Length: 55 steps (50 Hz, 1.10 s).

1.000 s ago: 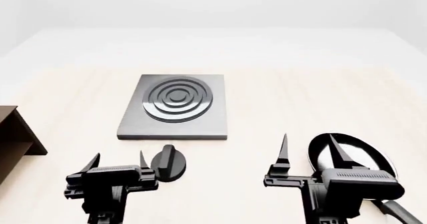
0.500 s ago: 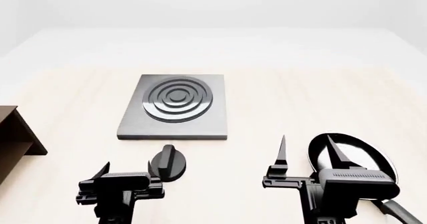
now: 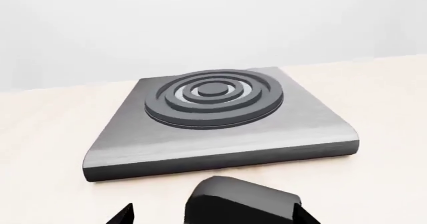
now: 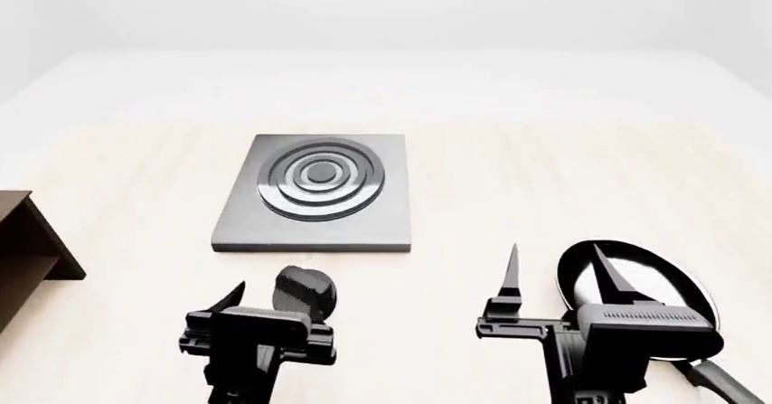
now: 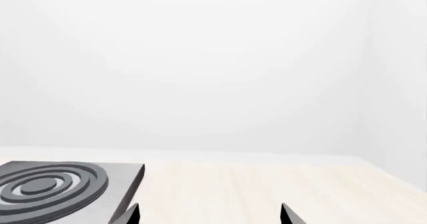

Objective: Turn on the stove and put the frying pan on it.

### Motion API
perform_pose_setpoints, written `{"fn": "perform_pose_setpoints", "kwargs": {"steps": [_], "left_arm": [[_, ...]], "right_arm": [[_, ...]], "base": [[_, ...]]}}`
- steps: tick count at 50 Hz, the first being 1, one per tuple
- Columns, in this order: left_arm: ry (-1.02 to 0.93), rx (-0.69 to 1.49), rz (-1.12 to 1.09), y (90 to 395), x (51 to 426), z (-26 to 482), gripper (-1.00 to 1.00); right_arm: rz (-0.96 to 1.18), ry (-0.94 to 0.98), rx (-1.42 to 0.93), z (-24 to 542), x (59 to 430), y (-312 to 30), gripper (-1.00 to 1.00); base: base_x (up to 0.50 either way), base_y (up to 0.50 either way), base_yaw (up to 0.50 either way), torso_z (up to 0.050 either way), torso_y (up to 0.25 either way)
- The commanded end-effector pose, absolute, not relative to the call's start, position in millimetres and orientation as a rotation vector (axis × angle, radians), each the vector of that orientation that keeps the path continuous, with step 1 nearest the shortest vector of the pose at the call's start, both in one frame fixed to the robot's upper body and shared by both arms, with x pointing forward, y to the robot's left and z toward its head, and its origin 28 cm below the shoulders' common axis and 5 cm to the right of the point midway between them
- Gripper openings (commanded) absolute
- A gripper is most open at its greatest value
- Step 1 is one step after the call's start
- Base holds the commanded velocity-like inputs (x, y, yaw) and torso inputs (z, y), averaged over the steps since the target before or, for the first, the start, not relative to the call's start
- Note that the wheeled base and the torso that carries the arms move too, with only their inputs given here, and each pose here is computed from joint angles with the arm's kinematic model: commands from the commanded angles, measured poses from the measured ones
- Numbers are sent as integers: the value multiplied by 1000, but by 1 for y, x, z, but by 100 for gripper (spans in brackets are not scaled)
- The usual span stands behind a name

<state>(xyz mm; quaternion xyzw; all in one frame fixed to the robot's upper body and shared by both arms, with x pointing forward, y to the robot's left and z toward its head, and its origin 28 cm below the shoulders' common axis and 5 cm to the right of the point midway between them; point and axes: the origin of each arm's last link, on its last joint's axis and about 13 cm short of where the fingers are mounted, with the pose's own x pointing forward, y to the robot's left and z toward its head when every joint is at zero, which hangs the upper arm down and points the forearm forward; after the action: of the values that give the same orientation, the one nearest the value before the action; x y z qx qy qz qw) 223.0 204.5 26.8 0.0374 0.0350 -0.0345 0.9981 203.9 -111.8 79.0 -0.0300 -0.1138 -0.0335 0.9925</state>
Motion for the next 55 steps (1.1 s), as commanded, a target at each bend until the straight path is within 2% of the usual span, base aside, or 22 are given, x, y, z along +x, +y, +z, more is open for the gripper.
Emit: {"fn": "perform_pose_setpoints", "kwargs": {"steps": [1,10,25,28,31,41,55], "left_arm": [[-26,46,-84,207,216,60,100],[-106,37,-53,216,203,88,100],[-103,28,-28,222,201,87,100],[-103,26,-26,223,201,87,100],[-105,28,-29,223,200,87,100],[-95,29,-27,222,201,86,100],[-108,44,-4,224,202,84,100]], "right_arm": [[-75,-227,-57,80,205,-113,100],[-55,-190,-41,82,207,-114,100],[-23,-133,-31,109,217,-129,100],[59,-159,-35,119,212,-131,100],[86,-203,-135,134,208,-134,100],[149,-131,-508,164,214,-162,100],[79,36,-725,197,207,-187,100]], "base": [[0,0,0,0,0],[0,0,0,0,0],[0,0,0,0,0],[0,0,0,0,0],[0,0,0,0,0],[0,0,0,0,0],[0,0,0,0,0]]}}
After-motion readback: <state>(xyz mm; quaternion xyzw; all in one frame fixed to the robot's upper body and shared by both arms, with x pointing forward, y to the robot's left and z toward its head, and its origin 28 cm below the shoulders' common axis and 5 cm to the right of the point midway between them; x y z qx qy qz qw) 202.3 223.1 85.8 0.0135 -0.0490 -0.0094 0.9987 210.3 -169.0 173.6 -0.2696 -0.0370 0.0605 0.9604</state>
